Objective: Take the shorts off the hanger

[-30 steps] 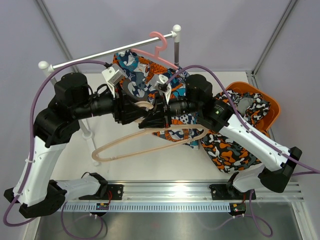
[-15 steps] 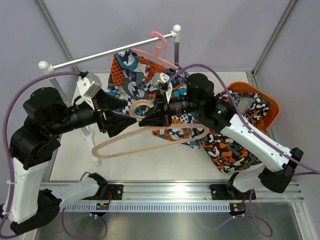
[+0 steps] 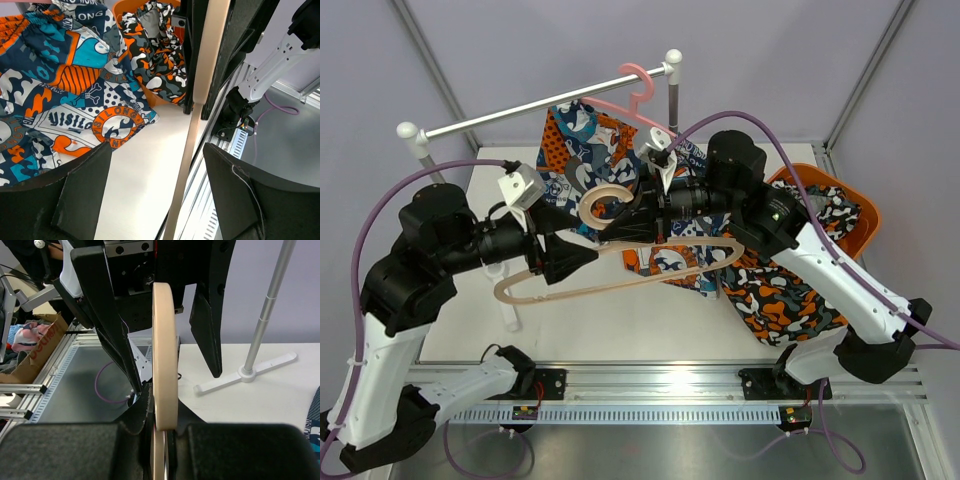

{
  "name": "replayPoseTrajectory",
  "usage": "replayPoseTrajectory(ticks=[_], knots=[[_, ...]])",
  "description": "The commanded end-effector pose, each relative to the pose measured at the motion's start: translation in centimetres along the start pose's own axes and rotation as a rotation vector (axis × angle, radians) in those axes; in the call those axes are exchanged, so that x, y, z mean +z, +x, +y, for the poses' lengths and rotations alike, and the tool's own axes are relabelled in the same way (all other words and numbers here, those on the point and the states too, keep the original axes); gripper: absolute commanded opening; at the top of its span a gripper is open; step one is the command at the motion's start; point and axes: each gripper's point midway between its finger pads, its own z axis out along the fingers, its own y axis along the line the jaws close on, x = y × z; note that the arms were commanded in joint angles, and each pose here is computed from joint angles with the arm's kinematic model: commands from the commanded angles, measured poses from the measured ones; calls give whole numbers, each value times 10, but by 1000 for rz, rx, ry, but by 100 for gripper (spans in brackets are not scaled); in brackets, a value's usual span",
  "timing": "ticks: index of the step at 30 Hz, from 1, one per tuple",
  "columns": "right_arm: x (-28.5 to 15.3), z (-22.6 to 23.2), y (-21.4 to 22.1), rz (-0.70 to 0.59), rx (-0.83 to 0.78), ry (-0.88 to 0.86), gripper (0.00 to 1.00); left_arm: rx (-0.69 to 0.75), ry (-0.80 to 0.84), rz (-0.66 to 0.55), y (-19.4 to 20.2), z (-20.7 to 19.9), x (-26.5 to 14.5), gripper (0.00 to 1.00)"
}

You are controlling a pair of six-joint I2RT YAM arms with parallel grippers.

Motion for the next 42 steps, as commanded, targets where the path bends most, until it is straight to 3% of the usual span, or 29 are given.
replayPoseTrajectory(ticks=[1,13,18,26,29,30,33,37,42], knots=[[5,6,-6,-12,-3,-35,0,54,49,-55,-16,-4,6,79],[7,1,-9,-16,-7,-16,0,15,171,-29,-11,-13,27,78],[8,0,-14,-25,-10,-11,0,4,203,-37,-10,-17,30,72],[11,-3,-15,-27,-6,-8,0,5,233,-48,-10,-21,30,55],[11,-3,-15,-26,-5,-8,0,11,235,-52,-10,-22,29,37],[11,-5,-14,-25,-3,-2,0,11,239,-52,-10,-23,29,26],[12,-8,-14,-25,-7,11,0,17,244,-50,-10,-25,27,11],[13,-10,-16,-30,-11,16,0,19,246,-41,-7,-26,25,0],[12,-12,-18,-34,-14,31,0,29,242,-50,-8,-27,20,0]])
